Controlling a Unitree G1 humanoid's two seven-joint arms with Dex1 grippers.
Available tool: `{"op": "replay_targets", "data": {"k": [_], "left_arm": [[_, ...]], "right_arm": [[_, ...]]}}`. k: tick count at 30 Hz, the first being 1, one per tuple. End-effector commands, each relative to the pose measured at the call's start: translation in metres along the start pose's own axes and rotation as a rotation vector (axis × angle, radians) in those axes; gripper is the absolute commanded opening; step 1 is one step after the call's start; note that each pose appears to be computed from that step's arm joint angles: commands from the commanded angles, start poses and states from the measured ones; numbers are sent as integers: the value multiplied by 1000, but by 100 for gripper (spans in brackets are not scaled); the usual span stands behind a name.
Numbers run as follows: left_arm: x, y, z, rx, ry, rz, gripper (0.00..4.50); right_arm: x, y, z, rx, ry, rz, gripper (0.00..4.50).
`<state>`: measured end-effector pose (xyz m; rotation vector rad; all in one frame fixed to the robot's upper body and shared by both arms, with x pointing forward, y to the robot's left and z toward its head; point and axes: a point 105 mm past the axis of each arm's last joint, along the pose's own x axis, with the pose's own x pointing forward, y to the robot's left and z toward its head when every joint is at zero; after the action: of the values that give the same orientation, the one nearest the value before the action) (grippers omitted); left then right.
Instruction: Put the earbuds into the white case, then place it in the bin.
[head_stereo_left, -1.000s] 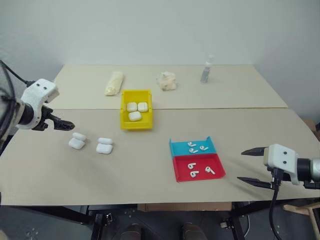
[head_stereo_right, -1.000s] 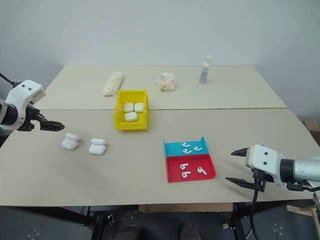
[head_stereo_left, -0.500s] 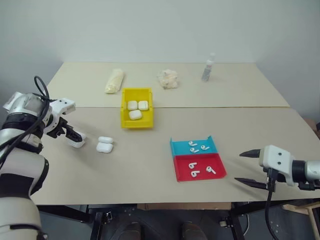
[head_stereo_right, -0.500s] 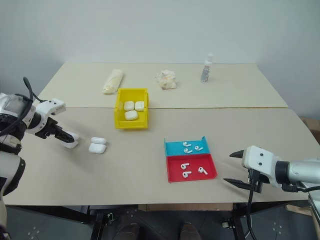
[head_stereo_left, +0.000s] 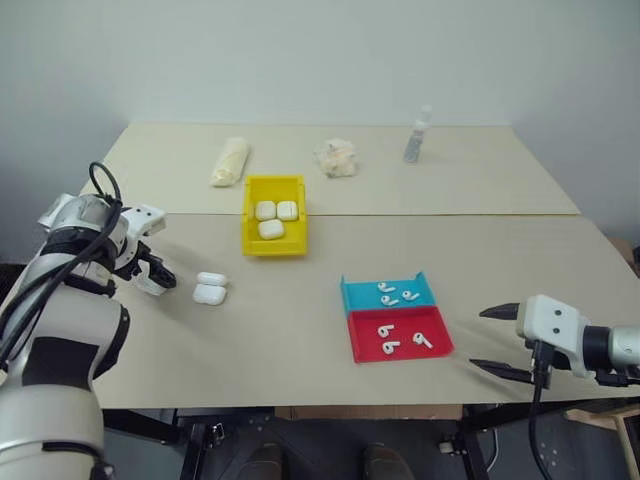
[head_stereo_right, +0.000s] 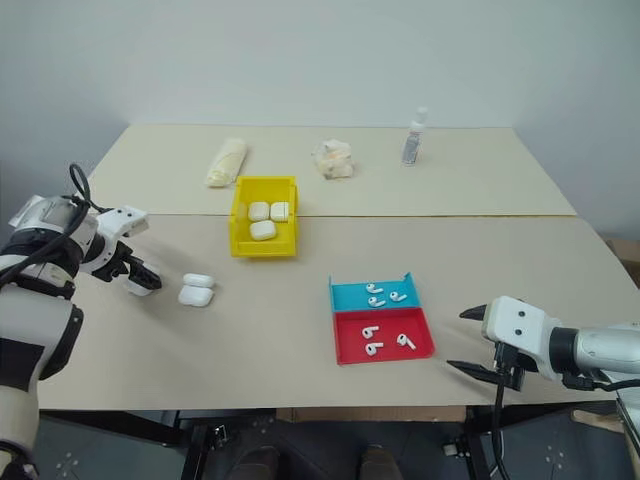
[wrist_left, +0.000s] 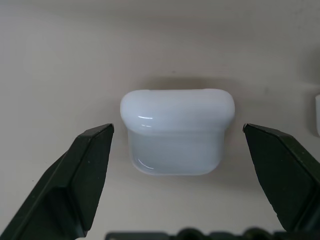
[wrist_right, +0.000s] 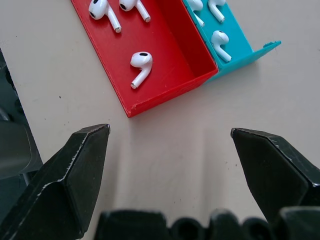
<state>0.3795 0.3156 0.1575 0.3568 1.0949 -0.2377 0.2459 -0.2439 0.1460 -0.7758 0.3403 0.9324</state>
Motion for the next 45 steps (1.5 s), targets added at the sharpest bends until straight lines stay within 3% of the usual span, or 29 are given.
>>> {"op": "replay_targets", "data": {"k": [1,22,25,29,32,41,45], "left_arm": [[-1,3,-1,-3,-2,16,450],[16,-3,-6,19,28,22,450],[16,-3,-8,24,41,14,393],[12,2,-8,38,41,37,278],[9,4,-5,45,24,42,278],[-36,11,28,186,-180,65,278],[-78,-21,38,369,-458,6,278]], "right_arm": [[-7,-7,10,-41,-8,-34,449],[-5,-6,7,-36,10,-37,449],[-6,-6,7,-35,11,-37,450],[-6,-6,5,-30,18,-46,450],[-6,-5,4,-31,17,-49,450],[-15,-11,16,-77,11,-62,450],[-23,-21,36,-147,-20,-70,450]]}}
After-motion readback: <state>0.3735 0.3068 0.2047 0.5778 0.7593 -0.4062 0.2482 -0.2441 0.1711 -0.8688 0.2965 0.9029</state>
